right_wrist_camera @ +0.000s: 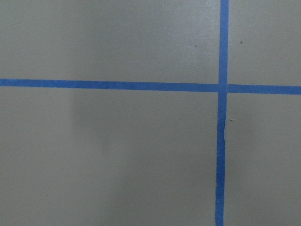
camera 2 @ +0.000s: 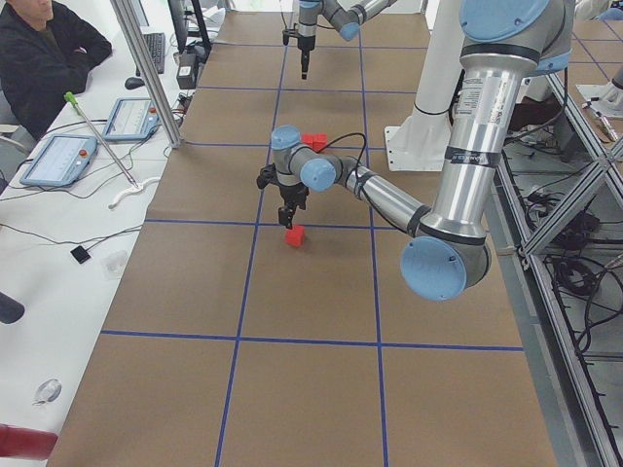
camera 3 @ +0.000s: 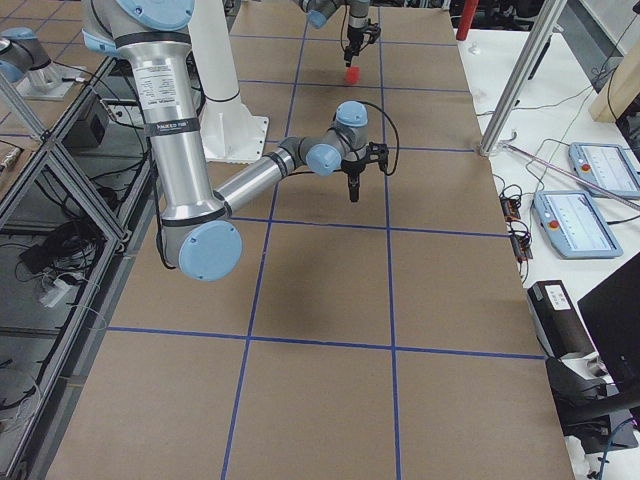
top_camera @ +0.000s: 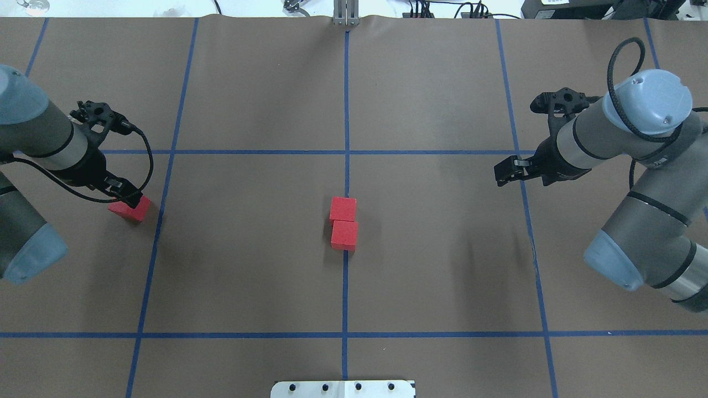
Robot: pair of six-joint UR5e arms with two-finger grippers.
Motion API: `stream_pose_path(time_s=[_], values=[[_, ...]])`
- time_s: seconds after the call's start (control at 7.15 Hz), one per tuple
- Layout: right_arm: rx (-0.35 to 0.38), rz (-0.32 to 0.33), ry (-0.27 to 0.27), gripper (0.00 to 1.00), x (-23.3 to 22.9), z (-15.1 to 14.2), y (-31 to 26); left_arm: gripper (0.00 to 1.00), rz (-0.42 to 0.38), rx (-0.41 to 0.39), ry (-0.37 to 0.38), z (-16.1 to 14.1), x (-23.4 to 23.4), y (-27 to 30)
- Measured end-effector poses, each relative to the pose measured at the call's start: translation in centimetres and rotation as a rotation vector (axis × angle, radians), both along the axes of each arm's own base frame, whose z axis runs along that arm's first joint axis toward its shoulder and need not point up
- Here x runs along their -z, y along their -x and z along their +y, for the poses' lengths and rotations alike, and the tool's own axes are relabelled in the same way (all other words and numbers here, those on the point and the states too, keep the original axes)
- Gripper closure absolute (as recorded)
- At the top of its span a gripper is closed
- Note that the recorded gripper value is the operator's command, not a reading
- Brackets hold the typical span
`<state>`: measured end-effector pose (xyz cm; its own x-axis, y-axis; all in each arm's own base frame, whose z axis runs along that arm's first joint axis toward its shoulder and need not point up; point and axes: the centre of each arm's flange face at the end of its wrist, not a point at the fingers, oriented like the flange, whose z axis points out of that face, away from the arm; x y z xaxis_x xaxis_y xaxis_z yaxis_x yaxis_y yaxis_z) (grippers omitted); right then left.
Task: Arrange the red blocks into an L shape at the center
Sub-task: 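Grasp the remaining red cube with the left gripper and lift it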
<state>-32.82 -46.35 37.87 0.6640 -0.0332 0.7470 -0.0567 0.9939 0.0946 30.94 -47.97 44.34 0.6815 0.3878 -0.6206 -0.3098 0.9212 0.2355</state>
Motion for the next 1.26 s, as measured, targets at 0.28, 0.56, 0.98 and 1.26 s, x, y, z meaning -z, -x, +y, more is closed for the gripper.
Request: stream_pose_path(time_s=[0.28, 0.56, 0.98, 1.26], values=[[0.0, 0.0, 0.001, 0.01, 0.0, 0.0, 0.1, 0.01, 0.017, 0.032, 0.011, -1.1, -1.9, -1.1], [0.0, 0.0, 0.003, 0.01, 0.0, 0.0, 0.1, 0.01, 0.012, 0.045, 0.031, -1.7, -3.0, -1.7], [-0.001, 0.0, 0.003, 0.01, 0.0, 0.0, 0.1, 0.15, 0.001, 0.065, 0.062, -1.7, -3.7, -2.1], [-0.001, 0.0, 0.003, 0.01, 0.0, 0.1, 0.1, 0.74, -0.001, 0.069, 0.071, -1.7, -3.8, -2.4]])
